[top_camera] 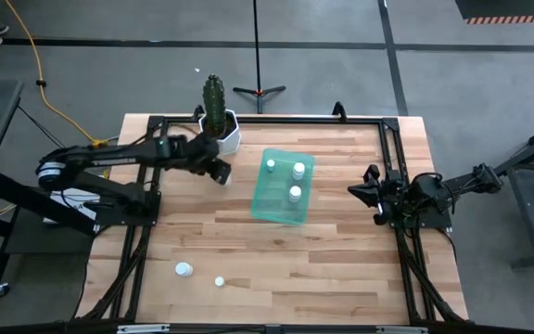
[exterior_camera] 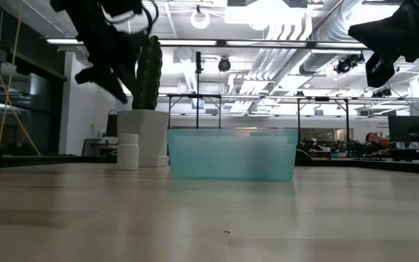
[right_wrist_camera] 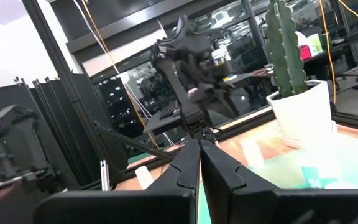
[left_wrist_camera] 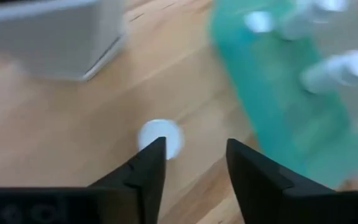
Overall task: Pick and place pill bottles into a basket
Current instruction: Put the top white pill bottle into the blue bin, then put the white pill bottle into the blue bin
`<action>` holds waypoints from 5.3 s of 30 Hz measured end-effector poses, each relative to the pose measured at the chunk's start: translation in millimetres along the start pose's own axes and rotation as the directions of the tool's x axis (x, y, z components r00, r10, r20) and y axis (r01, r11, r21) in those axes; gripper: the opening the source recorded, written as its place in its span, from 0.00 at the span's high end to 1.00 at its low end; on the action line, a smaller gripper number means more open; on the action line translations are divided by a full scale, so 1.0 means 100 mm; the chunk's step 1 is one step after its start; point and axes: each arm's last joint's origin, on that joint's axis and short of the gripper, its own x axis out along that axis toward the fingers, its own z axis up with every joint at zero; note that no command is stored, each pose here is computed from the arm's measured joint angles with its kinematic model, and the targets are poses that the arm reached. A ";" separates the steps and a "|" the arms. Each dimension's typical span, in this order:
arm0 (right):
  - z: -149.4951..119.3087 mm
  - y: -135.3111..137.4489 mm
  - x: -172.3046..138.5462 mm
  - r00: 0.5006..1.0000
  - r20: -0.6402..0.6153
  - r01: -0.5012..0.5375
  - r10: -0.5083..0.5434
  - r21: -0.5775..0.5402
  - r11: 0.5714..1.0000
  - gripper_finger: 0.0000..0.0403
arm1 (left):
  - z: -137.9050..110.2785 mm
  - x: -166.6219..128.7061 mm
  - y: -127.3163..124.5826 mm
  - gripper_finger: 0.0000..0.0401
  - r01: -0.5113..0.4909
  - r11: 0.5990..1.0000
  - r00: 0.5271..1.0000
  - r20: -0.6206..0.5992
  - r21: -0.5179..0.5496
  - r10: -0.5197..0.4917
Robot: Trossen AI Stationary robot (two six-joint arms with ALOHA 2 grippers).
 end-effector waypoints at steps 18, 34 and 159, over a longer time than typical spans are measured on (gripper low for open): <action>0.00 -0.01 0.00 1.000 0.007 0.022 -0.022 -0.005 1.000 1.00 | 0.11 0.39 0.08 0.27 -0.058 0.996 0.991 -0.125 -0.064 0.049; -0.01 -0.01 0.00 1.000 -0.008 0.027 -0.027 -0.014 1.000 1.00 | 0.04 0.74 0.07 0.29 -0.120 0.992 0.962 -0.253 -0.045 0.105; -0.08 -0.03 0.00 0.996 -0.078 0.037 -0.040 -0.035 0.999 1.00 | 0.45 0.63 -1.56 0.21 0.039 0.814 0.909 -0.359 0.580 0.212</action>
